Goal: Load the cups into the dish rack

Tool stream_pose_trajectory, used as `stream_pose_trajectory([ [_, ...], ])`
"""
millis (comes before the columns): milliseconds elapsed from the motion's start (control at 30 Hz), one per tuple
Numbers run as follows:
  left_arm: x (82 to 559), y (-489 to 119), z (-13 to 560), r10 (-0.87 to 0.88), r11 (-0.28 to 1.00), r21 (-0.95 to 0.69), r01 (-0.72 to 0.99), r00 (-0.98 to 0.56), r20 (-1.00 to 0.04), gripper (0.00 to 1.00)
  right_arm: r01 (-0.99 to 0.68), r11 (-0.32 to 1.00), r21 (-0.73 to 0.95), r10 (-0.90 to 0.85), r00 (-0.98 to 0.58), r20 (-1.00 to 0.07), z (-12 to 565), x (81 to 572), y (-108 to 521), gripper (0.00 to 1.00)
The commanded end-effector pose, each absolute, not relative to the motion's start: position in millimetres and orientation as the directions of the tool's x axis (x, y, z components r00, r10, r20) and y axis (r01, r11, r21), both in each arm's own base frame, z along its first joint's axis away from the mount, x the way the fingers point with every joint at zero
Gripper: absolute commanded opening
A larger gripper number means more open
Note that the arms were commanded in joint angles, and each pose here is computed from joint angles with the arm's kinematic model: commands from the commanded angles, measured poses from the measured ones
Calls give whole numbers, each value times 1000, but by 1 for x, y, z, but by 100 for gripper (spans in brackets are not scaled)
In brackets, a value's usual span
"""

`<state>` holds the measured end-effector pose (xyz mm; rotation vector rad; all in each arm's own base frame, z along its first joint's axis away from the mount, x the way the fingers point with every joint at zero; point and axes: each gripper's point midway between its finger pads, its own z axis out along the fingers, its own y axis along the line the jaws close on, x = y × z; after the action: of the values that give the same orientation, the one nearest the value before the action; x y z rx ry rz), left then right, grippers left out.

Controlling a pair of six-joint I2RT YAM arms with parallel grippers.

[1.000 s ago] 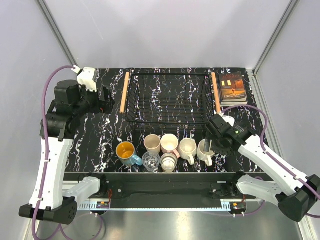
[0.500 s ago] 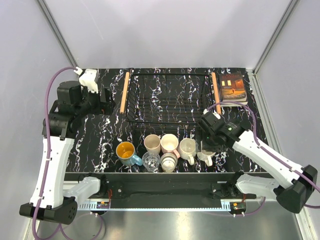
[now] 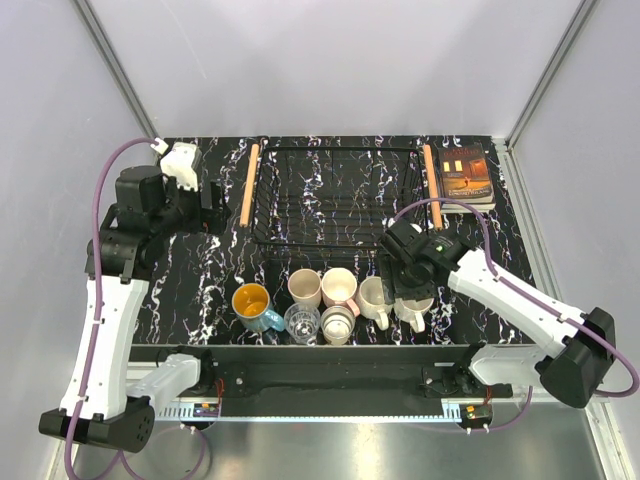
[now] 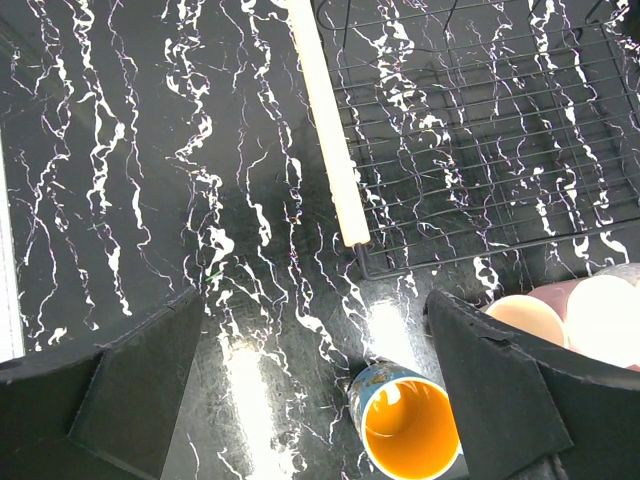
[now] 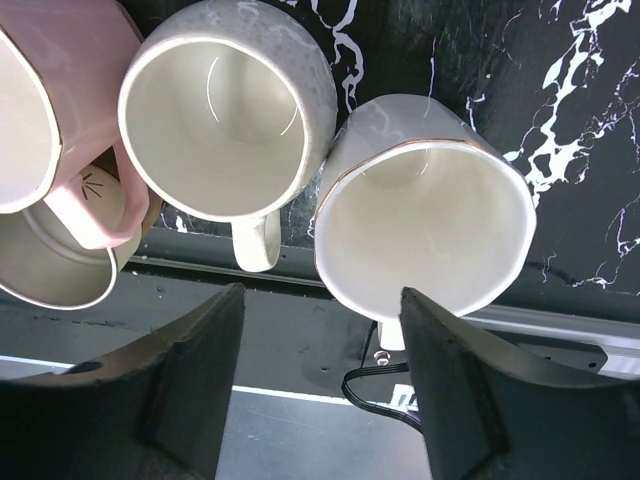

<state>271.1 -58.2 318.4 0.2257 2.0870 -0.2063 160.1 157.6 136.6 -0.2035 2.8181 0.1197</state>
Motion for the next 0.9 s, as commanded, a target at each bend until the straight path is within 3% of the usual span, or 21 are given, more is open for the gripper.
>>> stream_pose_trajectory([
  [0,274,-52,331,90,973,-16,232,-440,-894,99,-178,982,59,-152,-941,-303,133,160,162,68],
  [200,273,-53,331,91,971,-19,239,-438,-894,99,-153,984,90,-132,-971,-201,106,138,163,63],
  [467,271,-55,338,93,967,-19,255,-420,-903,99,-111,993,47,-101,-978,-180,101,135,155,58],
  [733,268,-55,341,94,966,-16,257,-410,-907,99,-36,999,-27,-41,-982,-184,91,142,148,43],
  [867,264,-54,343,113,964,3,267,-396,-911,99,1,998,-62,-9,-987,-159,77,140,149,46],
])
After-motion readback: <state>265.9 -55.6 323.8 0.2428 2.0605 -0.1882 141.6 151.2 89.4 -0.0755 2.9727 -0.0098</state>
